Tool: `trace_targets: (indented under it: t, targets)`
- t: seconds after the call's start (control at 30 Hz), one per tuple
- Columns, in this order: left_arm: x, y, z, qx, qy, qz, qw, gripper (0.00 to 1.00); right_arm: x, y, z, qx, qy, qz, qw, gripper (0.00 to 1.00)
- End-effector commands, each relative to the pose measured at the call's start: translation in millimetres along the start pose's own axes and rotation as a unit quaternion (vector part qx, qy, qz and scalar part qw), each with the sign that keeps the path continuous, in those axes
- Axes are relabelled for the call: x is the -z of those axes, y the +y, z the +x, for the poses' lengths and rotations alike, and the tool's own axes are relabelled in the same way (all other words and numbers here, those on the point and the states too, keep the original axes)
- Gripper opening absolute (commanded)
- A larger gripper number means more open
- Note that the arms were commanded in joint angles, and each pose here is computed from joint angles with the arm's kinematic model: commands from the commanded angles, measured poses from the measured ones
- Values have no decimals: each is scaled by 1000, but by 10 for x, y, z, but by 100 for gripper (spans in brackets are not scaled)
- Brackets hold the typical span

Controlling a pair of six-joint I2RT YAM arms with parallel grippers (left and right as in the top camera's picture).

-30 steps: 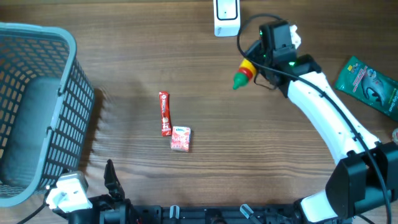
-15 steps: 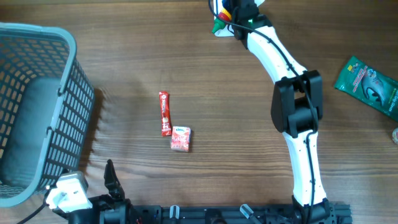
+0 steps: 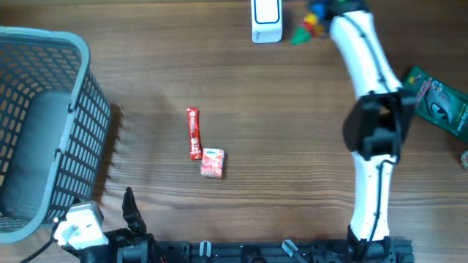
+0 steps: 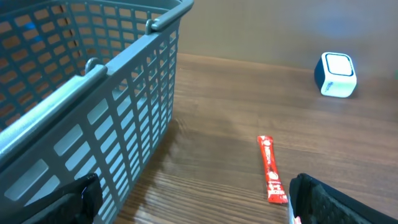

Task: Scan the item barcode
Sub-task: 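Carry the Sriracha bottle to the right edge and release it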

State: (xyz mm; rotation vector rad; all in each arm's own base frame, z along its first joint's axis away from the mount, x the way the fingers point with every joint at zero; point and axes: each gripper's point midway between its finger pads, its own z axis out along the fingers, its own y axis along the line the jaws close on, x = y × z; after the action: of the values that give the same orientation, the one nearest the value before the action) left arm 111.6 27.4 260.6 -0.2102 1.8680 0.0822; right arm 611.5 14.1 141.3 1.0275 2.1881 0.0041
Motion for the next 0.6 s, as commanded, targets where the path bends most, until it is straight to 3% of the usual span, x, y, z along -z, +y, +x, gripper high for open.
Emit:
trace_targets:
  t: [0.0, 0.1, 0.17, 0.27, 0.3, 0.33, 0.37, 0.47, 0.57]
  targets:
    - [10, -3, -11, 4, -3, 1, 1000, 100, 88, -1103, -948, -79, -45, 104, 990, 18]
    - [10, -3, -11, 4, -3, 1, 1000, 100, -18, -2335, -1257, -188, -18, 205, 960, 17]
    - [10, -3, -11, 4, -3, 1, 1000, 100, -22, -2849, -1288, -233, 29, 218, 947, 16]
    - [10, -3, -10, 4, -3, 1, 1000, 100, -5, -2828, -1035, -266, 176, 110, 941, 8]
    - [10, -3, -11, 4, -3, 1, 1000, 100, 10, -2846, -1034, -277, 187, 98, 937, 9]
    - [10, -3, -11, 4, -3, 1, 1000, 100, 12, -2981, -1077, -285, 171, 122, 935, 21]
    - [10, -3, -10, 4, -3, 1, 1000, 100, 27, -3175, -1106, -300, 142, 173, 927, 25]
    - [10, -3, -10, 4, -3, 1, 1000, 100, 212, -3792, -1140, -327, 43, 338, 881, 29]
    - [10, -3, -11, 4, -3, 1, 1000, 100, 245, -4222, -1045, -321, 15, 413, 852, 29]
